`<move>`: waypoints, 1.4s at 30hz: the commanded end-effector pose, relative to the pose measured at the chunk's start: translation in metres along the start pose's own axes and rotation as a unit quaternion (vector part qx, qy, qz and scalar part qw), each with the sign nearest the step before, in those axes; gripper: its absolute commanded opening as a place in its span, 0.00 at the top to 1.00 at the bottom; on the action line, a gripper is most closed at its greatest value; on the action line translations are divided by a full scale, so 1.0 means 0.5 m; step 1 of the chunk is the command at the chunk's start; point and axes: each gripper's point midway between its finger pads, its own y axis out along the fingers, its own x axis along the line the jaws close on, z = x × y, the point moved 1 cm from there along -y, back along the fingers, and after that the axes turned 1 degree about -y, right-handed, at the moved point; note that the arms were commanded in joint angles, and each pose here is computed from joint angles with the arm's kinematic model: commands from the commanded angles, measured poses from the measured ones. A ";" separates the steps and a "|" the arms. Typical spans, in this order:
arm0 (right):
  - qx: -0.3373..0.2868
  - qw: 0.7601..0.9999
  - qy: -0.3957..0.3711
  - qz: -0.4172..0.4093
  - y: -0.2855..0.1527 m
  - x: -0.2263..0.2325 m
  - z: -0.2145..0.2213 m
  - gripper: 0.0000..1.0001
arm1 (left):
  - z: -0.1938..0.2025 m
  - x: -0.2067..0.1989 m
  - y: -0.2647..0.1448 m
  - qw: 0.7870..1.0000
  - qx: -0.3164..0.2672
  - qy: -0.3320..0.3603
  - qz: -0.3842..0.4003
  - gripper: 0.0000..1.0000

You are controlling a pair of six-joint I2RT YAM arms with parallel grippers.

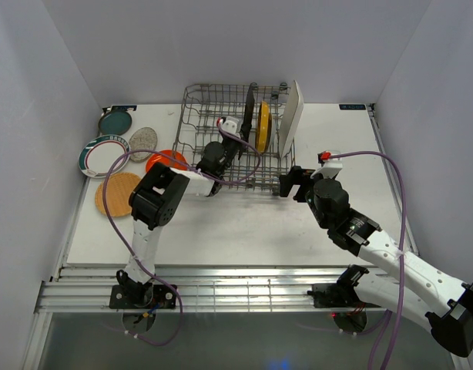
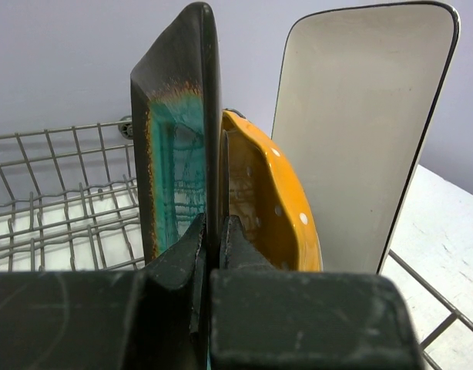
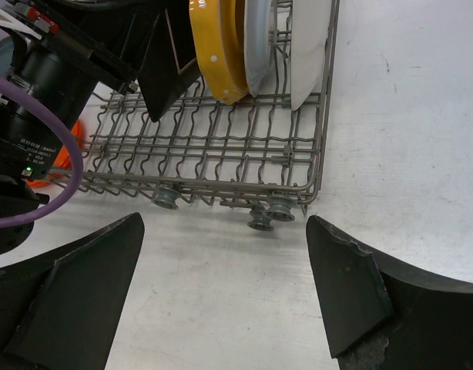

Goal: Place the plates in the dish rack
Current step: Insert the plate into the dish rack.

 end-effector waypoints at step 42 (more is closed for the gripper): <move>-0.026 0.999 0.022 -0.014 -0.002 0.023 -0.047 0.09 | -0.545 -0.020 -0.052 0.921 -0.383 -0.069 0.032 1.00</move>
